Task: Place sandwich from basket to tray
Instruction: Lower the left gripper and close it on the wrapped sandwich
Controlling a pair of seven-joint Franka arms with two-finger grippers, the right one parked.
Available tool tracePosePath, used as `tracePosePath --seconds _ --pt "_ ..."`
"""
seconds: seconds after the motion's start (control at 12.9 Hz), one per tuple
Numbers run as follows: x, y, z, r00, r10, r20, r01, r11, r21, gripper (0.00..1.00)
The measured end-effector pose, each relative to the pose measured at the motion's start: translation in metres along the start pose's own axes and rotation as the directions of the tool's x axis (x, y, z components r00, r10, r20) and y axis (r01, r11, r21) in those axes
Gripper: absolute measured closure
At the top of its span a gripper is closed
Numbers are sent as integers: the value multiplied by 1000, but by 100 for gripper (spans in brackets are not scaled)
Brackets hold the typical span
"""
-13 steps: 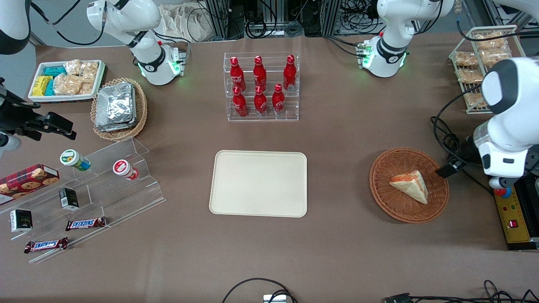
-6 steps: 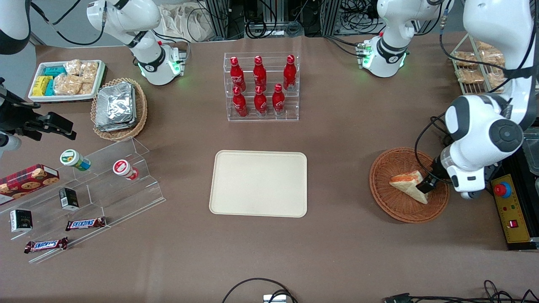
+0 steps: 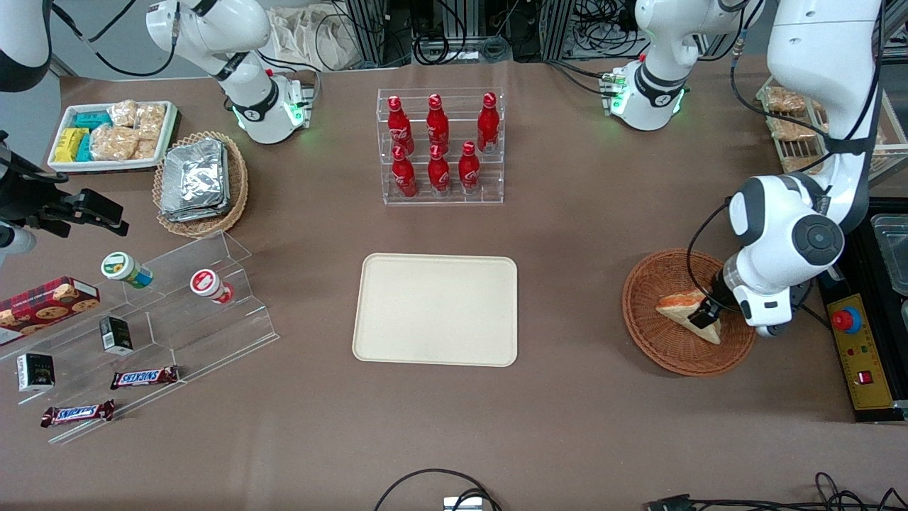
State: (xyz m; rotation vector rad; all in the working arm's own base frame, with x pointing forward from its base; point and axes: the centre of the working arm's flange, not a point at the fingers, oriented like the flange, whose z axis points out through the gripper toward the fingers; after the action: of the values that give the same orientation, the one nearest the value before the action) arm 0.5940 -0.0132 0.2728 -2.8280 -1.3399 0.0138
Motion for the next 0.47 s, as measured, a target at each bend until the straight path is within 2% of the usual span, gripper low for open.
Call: tracePosePath --seconds 0.23,0.39,0.47 --pt "1 1 13 1000 -15 -2 15 1000 -2 0" --pt "1 2 20 1000 -31 -3 31 1000 -3 7" --pt "1 2 23 999 -34 -3 34 999 -3 15"
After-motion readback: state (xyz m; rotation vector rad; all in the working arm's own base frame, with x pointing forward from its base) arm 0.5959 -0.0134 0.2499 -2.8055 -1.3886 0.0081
